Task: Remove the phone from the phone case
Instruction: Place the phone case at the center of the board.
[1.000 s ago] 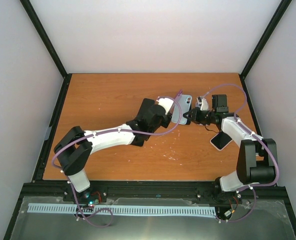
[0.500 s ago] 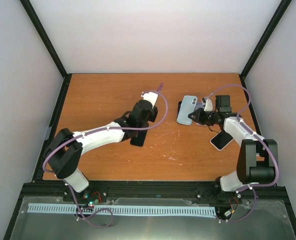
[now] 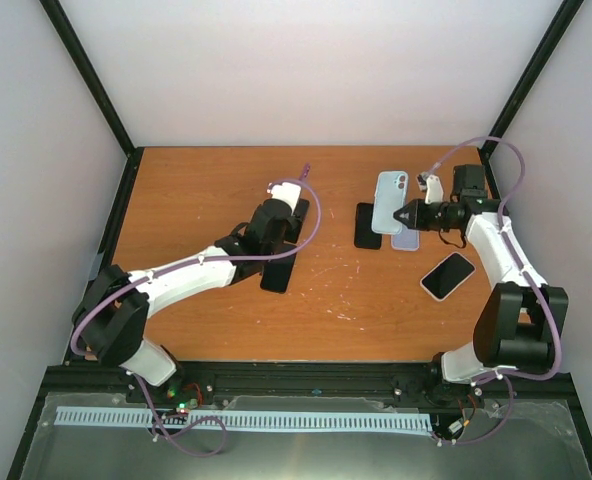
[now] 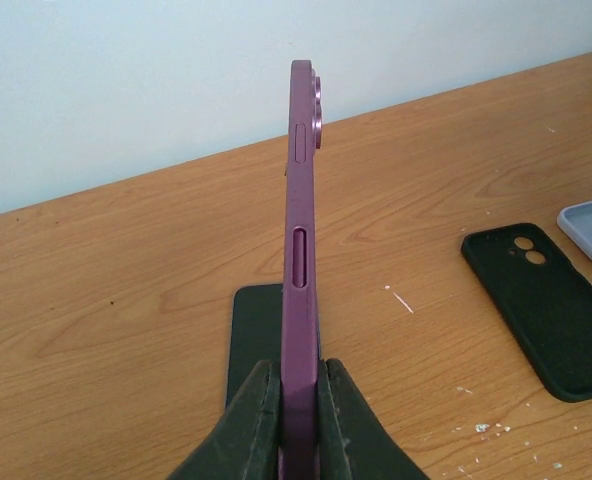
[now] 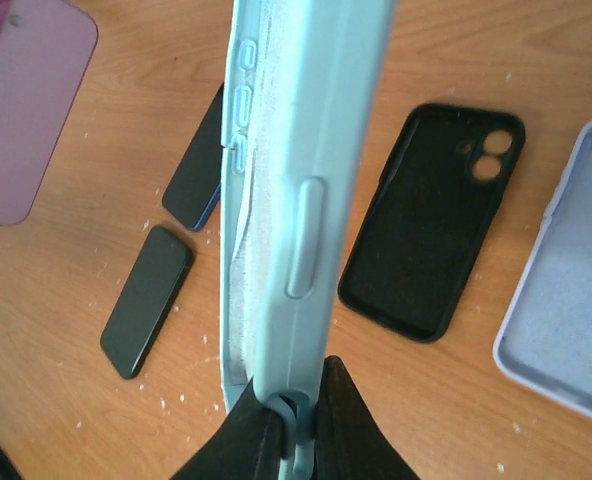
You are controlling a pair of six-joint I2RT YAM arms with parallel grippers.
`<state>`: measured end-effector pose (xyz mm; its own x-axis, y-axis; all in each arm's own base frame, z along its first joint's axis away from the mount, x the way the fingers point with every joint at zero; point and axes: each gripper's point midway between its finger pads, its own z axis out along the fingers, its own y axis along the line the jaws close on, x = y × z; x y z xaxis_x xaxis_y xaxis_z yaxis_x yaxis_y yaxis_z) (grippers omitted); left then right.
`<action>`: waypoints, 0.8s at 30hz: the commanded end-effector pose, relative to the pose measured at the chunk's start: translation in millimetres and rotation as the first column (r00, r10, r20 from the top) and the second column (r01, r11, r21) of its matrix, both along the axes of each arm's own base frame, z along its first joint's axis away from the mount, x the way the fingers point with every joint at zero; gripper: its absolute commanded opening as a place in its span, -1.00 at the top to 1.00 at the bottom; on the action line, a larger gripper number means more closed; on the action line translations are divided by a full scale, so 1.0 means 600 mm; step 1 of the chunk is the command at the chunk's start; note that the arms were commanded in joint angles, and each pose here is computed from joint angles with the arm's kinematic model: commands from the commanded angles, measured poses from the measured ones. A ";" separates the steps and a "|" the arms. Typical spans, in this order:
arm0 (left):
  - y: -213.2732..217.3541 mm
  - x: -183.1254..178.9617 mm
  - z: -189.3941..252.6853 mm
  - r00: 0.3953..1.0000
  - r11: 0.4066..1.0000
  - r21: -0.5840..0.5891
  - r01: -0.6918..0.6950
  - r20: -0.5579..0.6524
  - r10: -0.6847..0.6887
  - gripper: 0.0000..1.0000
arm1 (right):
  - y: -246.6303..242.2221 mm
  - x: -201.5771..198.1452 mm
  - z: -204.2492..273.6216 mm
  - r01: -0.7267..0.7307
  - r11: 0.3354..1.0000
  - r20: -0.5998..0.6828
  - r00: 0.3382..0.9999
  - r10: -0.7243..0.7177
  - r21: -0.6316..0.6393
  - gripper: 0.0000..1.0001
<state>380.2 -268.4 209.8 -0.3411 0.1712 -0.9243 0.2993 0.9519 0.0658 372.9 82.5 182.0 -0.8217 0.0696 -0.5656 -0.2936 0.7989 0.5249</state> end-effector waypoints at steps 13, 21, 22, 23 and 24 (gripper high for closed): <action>0.020 -0.004 0.058 0.995 0.997 -0.063 -0.036 0.088 0.042 0.99 | 0.035 -0.144 -0.172 0.023 0.977 -0.534 0.840 0.095 0.210 0.94; 0.027 -0.007 0.058 0.994 0.997 -0.065 -0.046 0.094 0.052 0.99 | 0.050 -0.181 -0.193 0.081 0.959 -0.569 0.817 0.092 0.271 0.94; 0.027 -0.007 0.060 0.994 0.997 -0.067 -0.046 0.097 0.053 0.99 | 0.052 -0.186 -0.195 0.083 0.957 -0.573 0.814 0.095 0.277 0.95; 0.026 -0.006 0.060 0.994 0.997 -0.067 -0.045 0.097 0.051 0.99 | 0.054 -0.192 -0.198 0.090 0.954 -0.582 0.807 0.099 0.286 0.94; 0.025 -0.005 0.061 0.994 0.997 -0.068 -0.043 0.099 0.050 0.99 | 0.057 -0.195 -0.202 0.096 0.950 -0.587 0.803 0.102 0.297 0.94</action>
